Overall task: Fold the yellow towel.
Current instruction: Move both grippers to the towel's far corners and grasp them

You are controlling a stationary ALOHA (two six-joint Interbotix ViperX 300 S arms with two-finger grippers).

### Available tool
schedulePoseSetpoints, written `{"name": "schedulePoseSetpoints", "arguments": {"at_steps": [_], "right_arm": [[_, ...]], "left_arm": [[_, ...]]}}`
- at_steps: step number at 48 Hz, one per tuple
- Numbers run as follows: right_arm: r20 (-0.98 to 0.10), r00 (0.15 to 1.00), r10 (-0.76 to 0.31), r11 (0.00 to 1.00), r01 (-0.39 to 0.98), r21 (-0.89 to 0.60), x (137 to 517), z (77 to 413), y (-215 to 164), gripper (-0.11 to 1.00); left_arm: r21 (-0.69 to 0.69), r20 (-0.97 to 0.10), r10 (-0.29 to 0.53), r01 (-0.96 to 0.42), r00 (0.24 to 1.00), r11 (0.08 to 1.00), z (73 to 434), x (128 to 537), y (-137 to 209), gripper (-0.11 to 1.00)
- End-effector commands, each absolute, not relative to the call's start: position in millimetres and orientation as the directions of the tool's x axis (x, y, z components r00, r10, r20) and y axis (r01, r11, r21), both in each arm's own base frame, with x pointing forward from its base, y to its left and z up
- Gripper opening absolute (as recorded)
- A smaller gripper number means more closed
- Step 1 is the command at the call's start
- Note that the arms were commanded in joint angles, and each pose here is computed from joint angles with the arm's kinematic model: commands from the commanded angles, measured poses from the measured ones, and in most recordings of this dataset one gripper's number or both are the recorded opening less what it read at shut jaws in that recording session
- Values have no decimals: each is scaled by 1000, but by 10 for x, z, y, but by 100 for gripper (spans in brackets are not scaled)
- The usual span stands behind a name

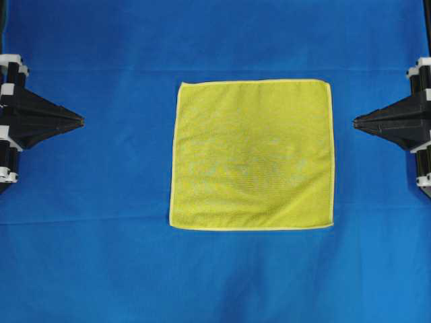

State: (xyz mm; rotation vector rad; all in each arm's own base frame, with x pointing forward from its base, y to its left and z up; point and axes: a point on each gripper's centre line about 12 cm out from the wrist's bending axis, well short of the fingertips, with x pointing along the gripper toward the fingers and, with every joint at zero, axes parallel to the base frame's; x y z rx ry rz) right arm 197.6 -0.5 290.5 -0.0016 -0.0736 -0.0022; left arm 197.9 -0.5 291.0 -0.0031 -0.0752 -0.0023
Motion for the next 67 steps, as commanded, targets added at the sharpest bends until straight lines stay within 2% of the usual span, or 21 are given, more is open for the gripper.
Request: {"name": "schedulePoseSetpoints", "arguments": {"at_steps": [1, 11, 20, 29, 30, 33, 41, 43, 45, 51, 67], "right_arm": [[90, 996, -7, 1000, 6, 3, 2016, 2994, -13, 0], [-121, 989, -80, 996, 84, 32, 2143, 2778, -172, 0], [-289, 939, -188, 975, 215, 63, 2190, 2526, -439, 0], [-422, 865, -272, 943, 327, 63, 2219, 2257, -699, 1], [-437, 854, -281, 938, 340, 64, 2224, 2219, -730, 1], [-479, 824, -302, 925, 374, 61, 2238, 2119, -820, 5], [-608, 717, -341, 888, 457, 41, 2256, 1758, -1071, 54], [-630, 696, -345, 882, 470, 35, 2261, 1684, -1121, 62], [-654, 673, -345, 878, 478, 29, 2263, 1601, -1158, 64], [-701, 623, -348, 868, 496, 10, 2306, 1412, -1284, 59], [-748, 564, -350, 857, 515, -12, 2410, 1087, -1510, 60]], "left_arm": [[-3, 80, 16, -16, 997, 1000, 2949, 2067, 28, 0], [-13, 28, 64, -64, 998, 998, 2787, 2270, 138, 0], [-33, -89, 161, -164, 983, 986, 2542, 2501, 397, 0], [-31, -218, 210, -222, 953, 975, 2275, 2840, 611, 2], [-32, -233, 216, -229, 948, 973, 2236, 2878, 638, 3], [-31, -277, 236, -254, 931, 967, 2115, 3000, 743, 18], [-28, -360, 278, -308, 891, 951, 1847, 3216, 981, 66], [-25, -374, 284, -316, 883, 949, 1793, 3260, 1026, 77], [-23, -390, 295, -329, 873, 944, 1721, 3302, 1090, 83], [-22, -440, 313, -359, 841, 933, 1495, 3389, 1236, 82], [-7, -505, 350, -409, 789, 912, 1080, 3487, 1513, 82]]}}
